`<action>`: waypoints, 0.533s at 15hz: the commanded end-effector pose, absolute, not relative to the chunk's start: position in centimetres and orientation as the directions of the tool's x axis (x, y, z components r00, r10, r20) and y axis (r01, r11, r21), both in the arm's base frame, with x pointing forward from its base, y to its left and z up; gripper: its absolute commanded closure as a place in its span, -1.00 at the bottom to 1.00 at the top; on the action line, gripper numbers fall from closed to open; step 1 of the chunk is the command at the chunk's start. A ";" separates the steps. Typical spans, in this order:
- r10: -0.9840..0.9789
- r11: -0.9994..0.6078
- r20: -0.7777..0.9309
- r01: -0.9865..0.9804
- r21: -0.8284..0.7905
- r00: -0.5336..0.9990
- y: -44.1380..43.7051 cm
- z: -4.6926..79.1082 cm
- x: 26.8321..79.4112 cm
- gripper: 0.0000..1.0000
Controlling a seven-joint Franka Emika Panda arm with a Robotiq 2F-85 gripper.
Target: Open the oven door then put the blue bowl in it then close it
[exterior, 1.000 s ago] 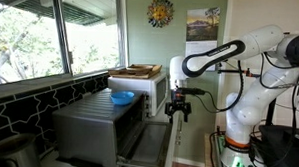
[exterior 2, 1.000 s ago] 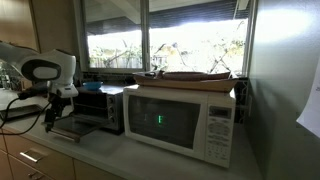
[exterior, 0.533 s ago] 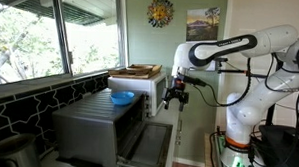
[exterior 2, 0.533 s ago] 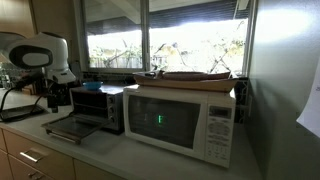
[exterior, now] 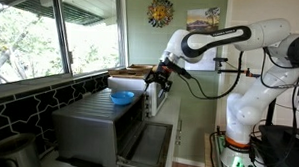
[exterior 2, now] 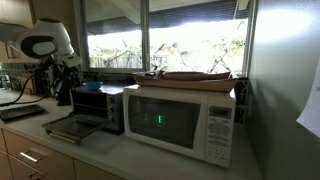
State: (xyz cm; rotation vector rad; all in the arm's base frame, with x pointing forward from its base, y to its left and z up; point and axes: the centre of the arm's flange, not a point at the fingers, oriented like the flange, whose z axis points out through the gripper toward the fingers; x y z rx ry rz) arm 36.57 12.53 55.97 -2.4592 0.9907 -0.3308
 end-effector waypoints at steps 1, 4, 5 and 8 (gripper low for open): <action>-0.724 -0.618 0.058 -0.609 -0.497 0.687 13.4 56.2 42.6 -1.00; -0.725 -0.619 0.057 -0.613 -0.490 0.686 13.7 55.7 45.4 -1.00; -0.726 -0.619 0.055 -0.615 -0.489 0.686 13.8 55.5 46.3 -0.89; -0.727 -0.617 0.047 -0.623 -0.480 0.685 14.1 55.3 48.2 -0.58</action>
